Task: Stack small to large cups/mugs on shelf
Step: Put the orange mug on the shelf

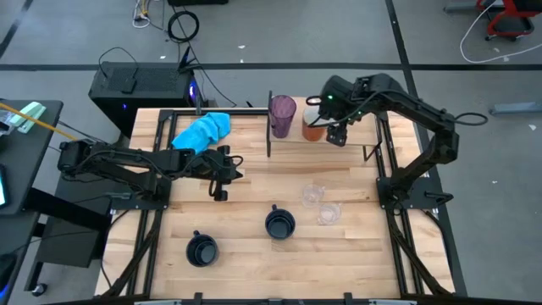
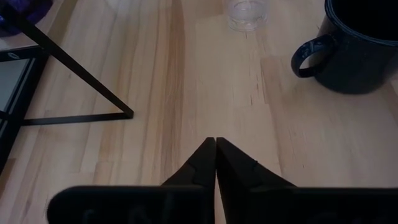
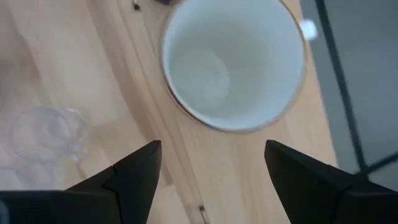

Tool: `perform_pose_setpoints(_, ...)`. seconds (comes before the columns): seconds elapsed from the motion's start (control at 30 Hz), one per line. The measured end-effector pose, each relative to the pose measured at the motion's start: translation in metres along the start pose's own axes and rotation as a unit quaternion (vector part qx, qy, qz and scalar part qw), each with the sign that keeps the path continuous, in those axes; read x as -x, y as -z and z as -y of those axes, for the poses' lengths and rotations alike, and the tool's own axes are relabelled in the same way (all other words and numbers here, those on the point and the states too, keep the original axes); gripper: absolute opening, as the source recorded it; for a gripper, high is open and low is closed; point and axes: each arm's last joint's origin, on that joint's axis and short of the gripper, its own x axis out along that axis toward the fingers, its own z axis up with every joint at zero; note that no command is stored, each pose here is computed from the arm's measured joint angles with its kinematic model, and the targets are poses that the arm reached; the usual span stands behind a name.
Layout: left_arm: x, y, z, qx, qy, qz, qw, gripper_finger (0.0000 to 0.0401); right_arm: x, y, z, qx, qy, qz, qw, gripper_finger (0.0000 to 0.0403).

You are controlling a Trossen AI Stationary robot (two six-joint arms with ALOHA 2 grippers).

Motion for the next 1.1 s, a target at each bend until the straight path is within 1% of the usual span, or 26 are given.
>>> perform_pose_setpoints(0.1, 0.0, 0.0, 0.0, 0.0, 0.0, 0.0, 1.0, 0.0026, 0.0, 0.004, 0.002, 0.002, 0.021, -0.018, 1.0, 0.0288)
perform_pose_setpoints(0.2, 0.0, 0.0, 0.0, 0.0, 0.0, 0.0, 1.0, 0.0025, -0.007, 0.004, 0.005, 0.002, 0.027, -0.028, 0.999, 0.0284)
perform_pose_setpoints(0.4, 0.0, 0.0, 0.0, 0.0, 0.0, 0.0, 1.0, 0.0013, -0.041, 0.01, 0.009, 0.037, 0.025, -0.079, 0.996, 0.0276)
perform_pose_setpoints(0.47, 0.0, 0.0, 0.0, 0.0, 0.0, -0.001, 1.0, 0.0012, -0.051, 0.011, 0.009, 0.044, 0.024, -0.085, 0.995, 0.0273)
perform_pose_setpoints(0.7, 0.0, 0.0, 0.0, 0.004, 0.0, -0.001, 1.0, 0.0024, -0.071, 0.009, 0.007, 0.074, 0.021, -0.076, 0.994, 0.0261)
perform_pose_setpoints(0.97, 0.0, 0.0, 0.0, 0.004, 0.0, -0.001, 1.0, 0.0013, -0.074, 0.003, 0.008, 0.08, 0.027, -0.043, 0.996, 0.0258)
perform_pose_setpoints(1.1, 0.0, 0.0, 0.0, 0.004, 0.0, -0.001, 1.0, 0.0015, -0.074, 0.001, 0.008, 0.081, 0.028, -0.033, 0.996, 0.0258)
